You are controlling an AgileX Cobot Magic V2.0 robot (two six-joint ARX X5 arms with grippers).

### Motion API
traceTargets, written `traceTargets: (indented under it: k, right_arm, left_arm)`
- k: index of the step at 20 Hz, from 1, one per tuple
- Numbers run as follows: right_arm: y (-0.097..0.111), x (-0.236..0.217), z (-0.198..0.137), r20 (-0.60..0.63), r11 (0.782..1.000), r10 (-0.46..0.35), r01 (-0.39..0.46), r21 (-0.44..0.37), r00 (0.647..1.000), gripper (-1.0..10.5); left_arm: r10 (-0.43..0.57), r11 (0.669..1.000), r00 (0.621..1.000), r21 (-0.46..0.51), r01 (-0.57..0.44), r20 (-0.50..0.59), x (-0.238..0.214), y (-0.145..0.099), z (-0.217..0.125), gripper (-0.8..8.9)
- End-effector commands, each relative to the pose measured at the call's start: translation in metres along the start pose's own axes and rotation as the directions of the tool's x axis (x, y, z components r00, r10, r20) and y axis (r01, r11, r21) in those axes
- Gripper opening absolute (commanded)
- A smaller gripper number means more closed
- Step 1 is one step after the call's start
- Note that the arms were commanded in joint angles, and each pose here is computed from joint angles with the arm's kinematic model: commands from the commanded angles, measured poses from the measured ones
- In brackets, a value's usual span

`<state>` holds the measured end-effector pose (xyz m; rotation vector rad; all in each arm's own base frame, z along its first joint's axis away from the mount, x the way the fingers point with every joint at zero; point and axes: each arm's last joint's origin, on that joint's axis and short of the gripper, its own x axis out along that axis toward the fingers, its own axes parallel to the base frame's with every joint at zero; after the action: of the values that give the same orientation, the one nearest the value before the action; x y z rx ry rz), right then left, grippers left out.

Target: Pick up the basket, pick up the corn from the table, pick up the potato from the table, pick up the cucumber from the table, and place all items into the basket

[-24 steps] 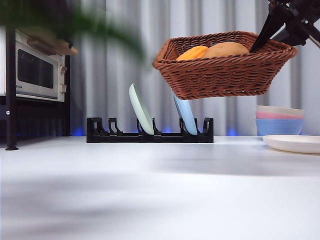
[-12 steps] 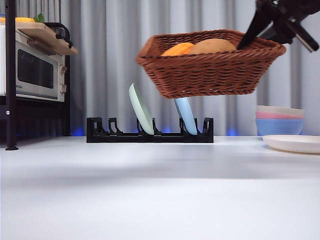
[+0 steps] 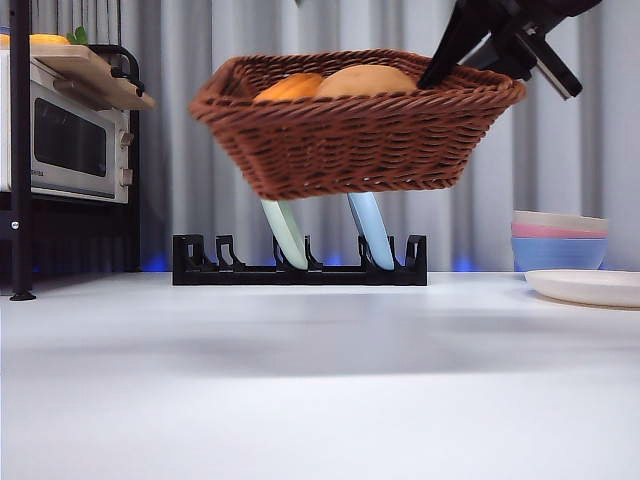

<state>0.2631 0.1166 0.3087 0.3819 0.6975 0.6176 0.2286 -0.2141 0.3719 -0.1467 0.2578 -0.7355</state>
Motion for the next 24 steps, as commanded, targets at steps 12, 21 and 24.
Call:
traceTargets:
  k: [12, 21, 24]
  right_arm:
    - [0.008, -0.003, 0.001, 0.000, 1.000, 0.025, -0.025, 0.014, 1.000, -0.1]
    - [-0.030, 0.050, -0.017, -0.179, 0.985, -0.093, 0.117, 0.128, 0.979, -0.1]
    - [-0.051, 0.081, -0.034, -0.281, 0.970, -0.131, 0.182, 0.164, 0.951, -0.1]
  left_arm:
    - [-0.020, 0.999, 0.995, -0.048, 0.015, -0.101, 0.026, 0.005, -0.023, 4.85]
    - [-0.015, 0.994, 0.999, 0.110, 0.020, -0.046, -0.019, -0.013, 0.058, 4.85]
    - [0.097, 0.973, 0.993, 0.217, -0.081, -0.063, -0.041, -0.015, 0.084, 4.85]
